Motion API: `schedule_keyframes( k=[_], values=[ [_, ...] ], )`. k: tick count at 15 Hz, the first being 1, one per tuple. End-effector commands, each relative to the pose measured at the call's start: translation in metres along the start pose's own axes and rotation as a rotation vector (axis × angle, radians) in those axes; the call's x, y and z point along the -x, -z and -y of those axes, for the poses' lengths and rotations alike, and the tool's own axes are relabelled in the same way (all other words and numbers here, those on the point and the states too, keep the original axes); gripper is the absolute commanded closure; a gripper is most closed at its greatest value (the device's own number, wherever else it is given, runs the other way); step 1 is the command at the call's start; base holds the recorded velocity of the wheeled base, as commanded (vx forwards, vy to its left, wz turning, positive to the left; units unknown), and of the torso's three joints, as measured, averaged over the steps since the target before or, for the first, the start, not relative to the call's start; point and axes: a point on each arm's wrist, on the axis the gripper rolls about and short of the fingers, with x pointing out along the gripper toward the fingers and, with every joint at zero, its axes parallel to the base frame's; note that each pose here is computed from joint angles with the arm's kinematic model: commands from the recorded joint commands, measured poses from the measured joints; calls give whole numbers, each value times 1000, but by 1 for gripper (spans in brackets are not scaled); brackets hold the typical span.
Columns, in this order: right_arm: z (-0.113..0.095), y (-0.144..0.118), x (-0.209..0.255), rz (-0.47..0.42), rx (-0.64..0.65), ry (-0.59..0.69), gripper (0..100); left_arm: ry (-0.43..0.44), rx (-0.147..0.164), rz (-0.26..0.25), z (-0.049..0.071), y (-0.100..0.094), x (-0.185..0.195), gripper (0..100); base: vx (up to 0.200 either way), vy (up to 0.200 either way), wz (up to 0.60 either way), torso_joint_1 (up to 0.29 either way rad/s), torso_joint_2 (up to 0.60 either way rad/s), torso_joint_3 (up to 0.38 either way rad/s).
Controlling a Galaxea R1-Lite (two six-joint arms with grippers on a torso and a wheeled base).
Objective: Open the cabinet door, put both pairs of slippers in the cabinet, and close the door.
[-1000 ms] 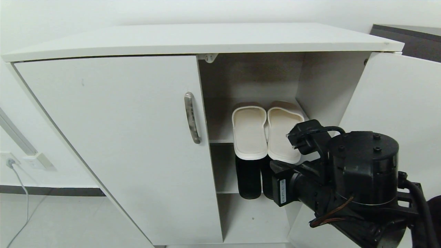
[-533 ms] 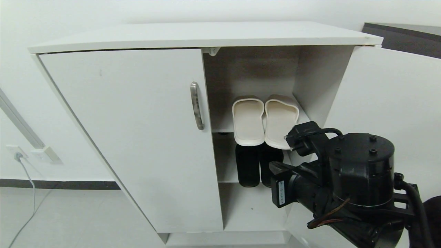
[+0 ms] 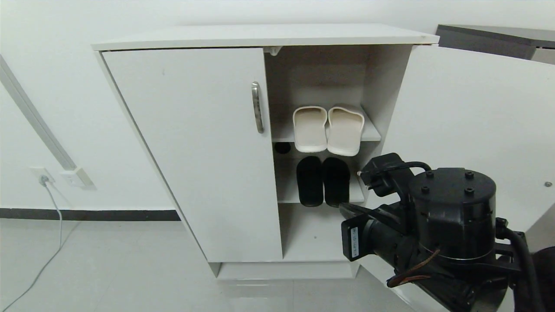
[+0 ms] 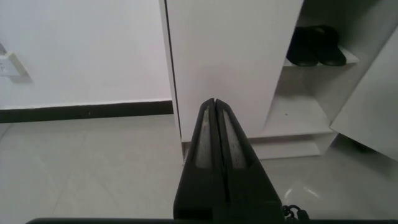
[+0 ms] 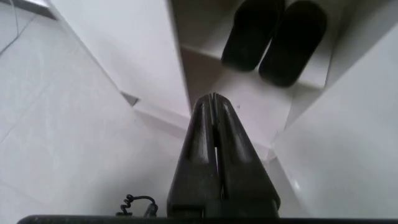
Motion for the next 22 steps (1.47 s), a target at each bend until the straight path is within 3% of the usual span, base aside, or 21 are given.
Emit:
schedule_keyframes(
  k=[1, 4, 22],
  values=[
    [1, 3, -1, -9, 5, 4, 100, 0, 0, -2, 0, 0, 0, 100, -200, 0, 0, 2, 2, 2],
    [3, 5, -3, -19, 8, 10, 100, 0, 0, 0, 0, 0, 0, 100, -200, 0, 0, 2, 1, 1],
    [7, 15, -7, -44, 19, 23, 100, 0, 0, -2, 0, 0, 0, 100, 0, 0, 0, 0, -11, -12]
  ],
)
